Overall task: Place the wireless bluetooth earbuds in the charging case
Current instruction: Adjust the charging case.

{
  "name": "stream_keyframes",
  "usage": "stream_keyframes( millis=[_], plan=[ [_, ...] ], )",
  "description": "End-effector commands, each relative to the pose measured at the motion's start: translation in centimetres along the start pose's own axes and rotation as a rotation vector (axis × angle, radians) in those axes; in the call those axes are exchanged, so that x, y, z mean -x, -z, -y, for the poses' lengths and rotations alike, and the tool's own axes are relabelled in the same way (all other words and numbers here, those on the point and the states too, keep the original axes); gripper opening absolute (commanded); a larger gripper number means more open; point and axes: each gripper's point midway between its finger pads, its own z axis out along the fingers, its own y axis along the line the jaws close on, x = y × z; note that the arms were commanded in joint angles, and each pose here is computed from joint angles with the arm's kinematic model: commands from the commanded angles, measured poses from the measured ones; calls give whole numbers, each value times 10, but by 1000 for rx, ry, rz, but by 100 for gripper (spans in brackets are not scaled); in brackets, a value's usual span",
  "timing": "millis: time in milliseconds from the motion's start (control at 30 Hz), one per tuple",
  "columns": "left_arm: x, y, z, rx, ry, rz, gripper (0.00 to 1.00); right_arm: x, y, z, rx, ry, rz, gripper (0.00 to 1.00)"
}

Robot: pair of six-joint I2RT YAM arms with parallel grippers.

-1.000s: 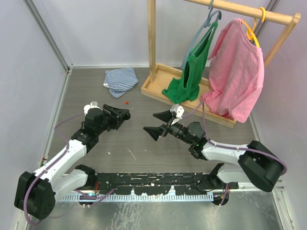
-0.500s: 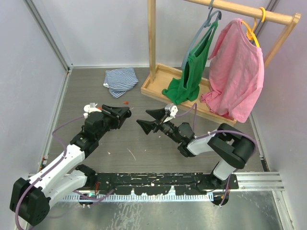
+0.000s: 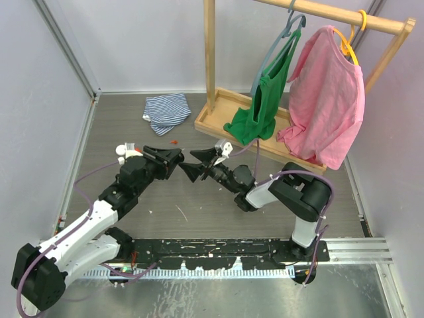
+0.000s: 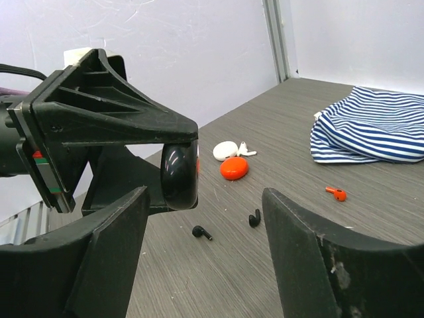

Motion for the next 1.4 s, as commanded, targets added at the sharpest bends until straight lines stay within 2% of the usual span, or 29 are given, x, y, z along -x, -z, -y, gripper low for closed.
stream_keyframes(
  millis=[0,200,400,700,767,1033,1200,1367],
  plan=[
    [4,4,32,-107,22,31,48,50,-12,-22,86,10,196,73],
    [0,2,33,-114,30,20,48,45,-15,-26,112,-2,185,69],
    [-3,3,34,-121,38,10,49,44,-18,-28,126,-4,184,60],
    [-8,4,32,-121,33,-4,51,45,-17,-34,156,-1,179,38],
    [-10,4,31,-117,33,-11,52,47,-16,-36,164,1,181,35],
    [-10,1,31,-122,-25,-6,64,48,-12,-40,190,21,163,11],
    [-11,-2,32,-120,-104,-7,81,49,-10,-39,213,27,121,8],
    [-9,4,45,-126,-291,-4,87,51,0,-31,227,-7,77,5]
  ],
)
